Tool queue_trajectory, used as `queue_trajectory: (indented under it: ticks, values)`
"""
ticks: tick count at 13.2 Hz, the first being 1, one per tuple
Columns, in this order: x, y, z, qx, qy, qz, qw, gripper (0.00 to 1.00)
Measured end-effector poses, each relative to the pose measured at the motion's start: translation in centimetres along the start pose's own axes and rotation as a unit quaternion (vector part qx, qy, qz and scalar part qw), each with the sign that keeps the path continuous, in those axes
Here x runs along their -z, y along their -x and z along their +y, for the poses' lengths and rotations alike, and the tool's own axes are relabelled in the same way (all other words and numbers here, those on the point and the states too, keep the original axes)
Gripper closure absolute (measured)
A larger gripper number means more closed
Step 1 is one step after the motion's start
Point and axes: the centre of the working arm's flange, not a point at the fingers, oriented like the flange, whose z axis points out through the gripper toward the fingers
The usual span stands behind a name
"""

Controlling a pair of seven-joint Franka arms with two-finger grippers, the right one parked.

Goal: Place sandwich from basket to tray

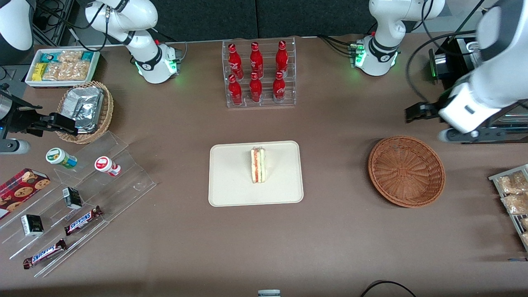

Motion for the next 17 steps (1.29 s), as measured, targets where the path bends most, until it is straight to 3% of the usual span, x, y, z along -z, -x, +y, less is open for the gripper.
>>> queue_trajectory:
  ticks: [6, 8, 12, 17]
  values:
    - [4.5, 2.6, -0.7, -0.009, -0.020, 0.050, 0.9985, 0.00]
    - [5.0, 2.6, -1.1, -0.007, -0.038, 0.056, 0.9977, 0.00]
    - [6.1, 2.8, -0.6, -0.011, -0.041, 0.067, 0.9969, 0.00]
    - [6.2, 2.6, -0.4, -0.014, -0.042, 0.066, 0.9968, 0.00]
